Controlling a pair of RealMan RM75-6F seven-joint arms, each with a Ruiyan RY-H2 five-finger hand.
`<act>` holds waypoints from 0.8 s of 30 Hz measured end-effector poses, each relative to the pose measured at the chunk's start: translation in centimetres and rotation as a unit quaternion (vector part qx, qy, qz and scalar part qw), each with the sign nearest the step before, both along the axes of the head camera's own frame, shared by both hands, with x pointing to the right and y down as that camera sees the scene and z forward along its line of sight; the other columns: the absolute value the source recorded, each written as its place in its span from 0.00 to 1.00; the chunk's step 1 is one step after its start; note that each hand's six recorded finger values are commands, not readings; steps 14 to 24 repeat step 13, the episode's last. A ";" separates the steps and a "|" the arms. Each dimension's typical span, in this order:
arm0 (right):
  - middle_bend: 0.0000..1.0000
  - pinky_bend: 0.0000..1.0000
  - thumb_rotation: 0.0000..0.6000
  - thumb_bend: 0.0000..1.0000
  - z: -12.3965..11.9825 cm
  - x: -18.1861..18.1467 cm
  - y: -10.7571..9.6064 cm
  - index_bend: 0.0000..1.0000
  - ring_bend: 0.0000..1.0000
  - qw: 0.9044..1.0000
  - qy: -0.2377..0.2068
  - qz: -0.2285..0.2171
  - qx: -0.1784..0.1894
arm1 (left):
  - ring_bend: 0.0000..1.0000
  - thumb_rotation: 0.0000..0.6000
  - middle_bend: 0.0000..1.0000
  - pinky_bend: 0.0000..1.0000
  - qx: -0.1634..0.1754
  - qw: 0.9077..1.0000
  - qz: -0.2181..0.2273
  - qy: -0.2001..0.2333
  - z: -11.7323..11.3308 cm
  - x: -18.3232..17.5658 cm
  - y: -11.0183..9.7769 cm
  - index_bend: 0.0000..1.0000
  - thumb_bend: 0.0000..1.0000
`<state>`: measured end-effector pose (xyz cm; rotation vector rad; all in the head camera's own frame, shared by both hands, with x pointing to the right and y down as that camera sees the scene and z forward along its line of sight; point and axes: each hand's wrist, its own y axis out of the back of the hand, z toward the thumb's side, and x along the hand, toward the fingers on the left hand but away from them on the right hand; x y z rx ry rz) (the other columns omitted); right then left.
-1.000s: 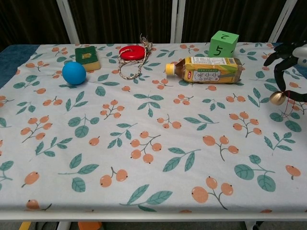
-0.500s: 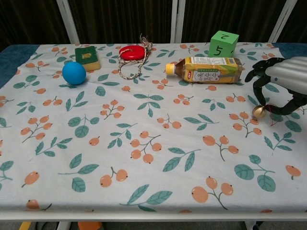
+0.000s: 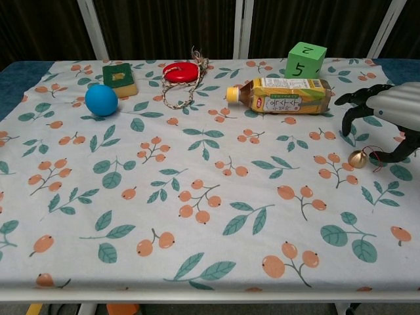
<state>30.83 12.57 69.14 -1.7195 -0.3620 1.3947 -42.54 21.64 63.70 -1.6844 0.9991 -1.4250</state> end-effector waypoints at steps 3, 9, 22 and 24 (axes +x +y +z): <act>0.00 0.00 1.00 0.15 -0.2 0.2 0.0 0.00 0.00 1.000 -0.002 0.004 0.002 | 0.00 1.00 0.00 0.00 0.001 1.000 0.000 -0.001 -0.1 0.0 0.0 0.00 0.00; 0.00 0.00 1.00 0.15 -2.2 1.0 0.0 0.00 0.00 0.999 -0.018 0.018 0.030 | 0.00 1.00 0.00 0.00 0.004 1.000 -0.002 -0.003 -0.3 0.0 0.0 0.00 0.00; 0.00 0.00 1.00 0.15 -5.1 3.6 0.9 0.00 0.00 0.996 -0.026 0.049 0.071 | 0.00 1.00 0.00 0.00 0.011 1.000 -0.002 -0.005 -0.8 0.0 -0.1 0.00 0.00; 0.00 0.00 1.00 0.15 -5.1 3.6 0.9 0.00 0.00 0.996 -0.026 0.049 0.071 | 0.00 1.00 0.00 0.00 0.011 1.000 -0.002 -0.005 -0.8 0.0 -0.1 0.00 0.00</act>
